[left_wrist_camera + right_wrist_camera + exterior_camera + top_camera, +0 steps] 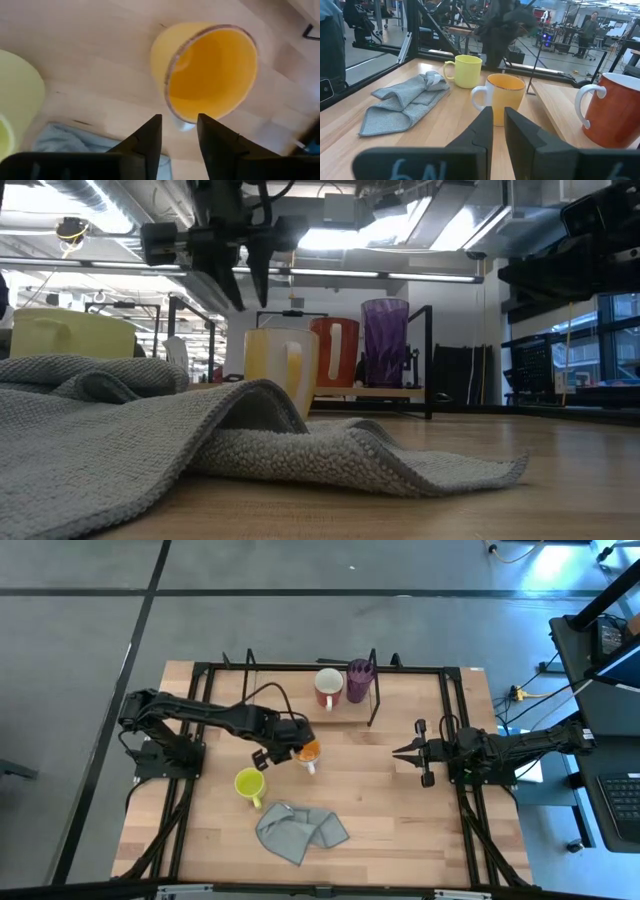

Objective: Stack small to large cups/mugs on shelf
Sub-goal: Put the yellow mug on the shelf

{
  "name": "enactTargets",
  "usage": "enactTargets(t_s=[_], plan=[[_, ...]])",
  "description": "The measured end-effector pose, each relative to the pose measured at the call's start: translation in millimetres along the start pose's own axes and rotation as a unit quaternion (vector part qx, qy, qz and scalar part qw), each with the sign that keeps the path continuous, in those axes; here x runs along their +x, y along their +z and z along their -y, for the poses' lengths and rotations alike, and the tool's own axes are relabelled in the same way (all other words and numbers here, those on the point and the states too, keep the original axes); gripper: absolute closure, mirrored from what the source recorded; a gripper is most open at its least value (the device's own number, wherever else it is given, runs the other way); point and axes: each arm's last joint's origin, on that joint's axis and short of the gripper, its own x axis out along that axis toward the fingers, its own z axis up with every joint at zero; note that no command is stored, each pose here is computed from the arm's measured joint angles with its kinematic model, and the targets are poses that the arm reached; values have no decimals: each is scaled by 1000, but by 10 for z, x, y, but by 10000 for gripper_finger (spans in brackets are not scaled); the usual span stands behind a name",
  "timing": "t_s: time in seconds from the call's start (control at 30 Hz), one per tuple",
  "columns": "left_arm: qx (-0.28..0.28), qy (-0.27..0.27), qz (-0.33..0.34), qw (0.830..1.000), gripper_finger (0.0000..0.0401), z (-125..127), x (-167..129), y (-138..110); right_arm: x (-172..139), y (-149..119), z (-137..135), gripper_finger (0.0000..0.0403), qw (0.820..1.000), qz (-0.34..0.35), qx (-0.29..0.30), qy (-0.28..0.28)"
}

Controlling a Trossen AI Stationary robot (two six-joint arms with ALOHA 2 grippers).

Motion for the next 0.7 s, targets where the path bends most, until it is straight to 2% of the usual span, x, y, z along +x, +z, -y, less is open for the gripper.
enactTargets(t_s=[0.2, 0.47, 0.7], plan=[[0, 24, 22, 999, 280, -54, -2, 31, 0, 0, 0, 353, 1000, 0, 0, 0], [9, 15, 39, 999, 280, -48, 0, 40, 0, 0, 0, 353, 1000, 0, 0, 0], [26, 28, 47, 998, 280, -49, 152, 9, 0, 0, 0, 353, 1000, 0, 0, 0]])
